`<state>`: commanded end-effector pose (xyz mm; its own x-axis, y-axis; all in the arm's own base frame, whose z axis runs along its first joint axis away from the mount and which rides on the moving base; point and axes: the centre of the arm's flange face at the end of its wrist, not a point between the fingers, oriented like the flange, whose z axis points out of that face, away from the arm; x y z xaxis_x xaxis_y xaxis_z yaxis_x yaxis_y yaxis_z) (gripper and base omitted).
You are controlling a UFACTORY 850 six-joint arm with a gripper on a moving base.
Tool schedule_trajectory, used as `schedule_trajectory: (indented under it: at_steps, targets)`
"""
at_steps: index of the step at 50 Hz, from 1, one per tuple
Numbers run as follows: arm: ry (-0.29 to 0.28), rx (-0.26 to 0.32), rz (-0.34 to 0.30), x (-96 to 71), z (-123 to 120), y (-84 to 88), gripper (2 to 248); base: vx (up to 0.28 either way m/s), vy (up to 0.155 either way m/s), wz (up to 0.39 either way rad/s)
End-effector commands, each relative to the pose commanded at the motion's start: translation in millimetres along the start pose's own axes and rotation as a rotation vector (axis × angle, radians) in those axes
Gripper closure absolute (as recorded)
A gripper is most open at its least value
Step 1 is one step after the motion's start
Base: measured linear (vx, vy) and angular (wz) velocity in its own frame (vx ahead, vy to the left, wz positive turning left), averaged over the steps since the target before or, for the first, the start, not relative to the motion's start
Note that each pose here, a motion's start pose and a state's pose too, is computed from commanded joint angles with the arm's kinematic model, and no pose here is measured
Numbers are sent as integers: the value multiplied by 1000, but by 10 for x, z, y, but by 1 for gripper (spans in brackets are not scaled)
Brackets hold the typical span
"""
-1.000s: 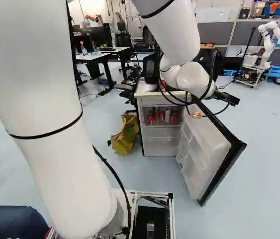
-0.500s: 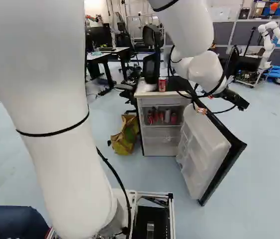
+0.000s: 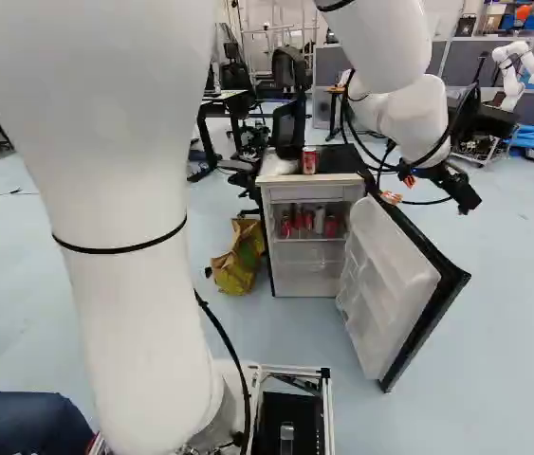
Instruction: Grab a drink from the fridge
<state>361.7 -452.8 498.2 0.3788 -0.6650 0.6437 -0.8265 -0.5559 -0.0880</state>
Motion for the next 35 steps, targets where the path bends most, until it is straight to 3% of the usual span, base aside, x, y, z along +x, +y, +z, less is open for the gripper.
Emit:
schedule_trajectory:
  at_steps: [18,35]
  targets:
    - [-114,18,71,229,35,-12,3,0,0,0]
    - [-258,43,132,345,248,-24,3,0,0,0]
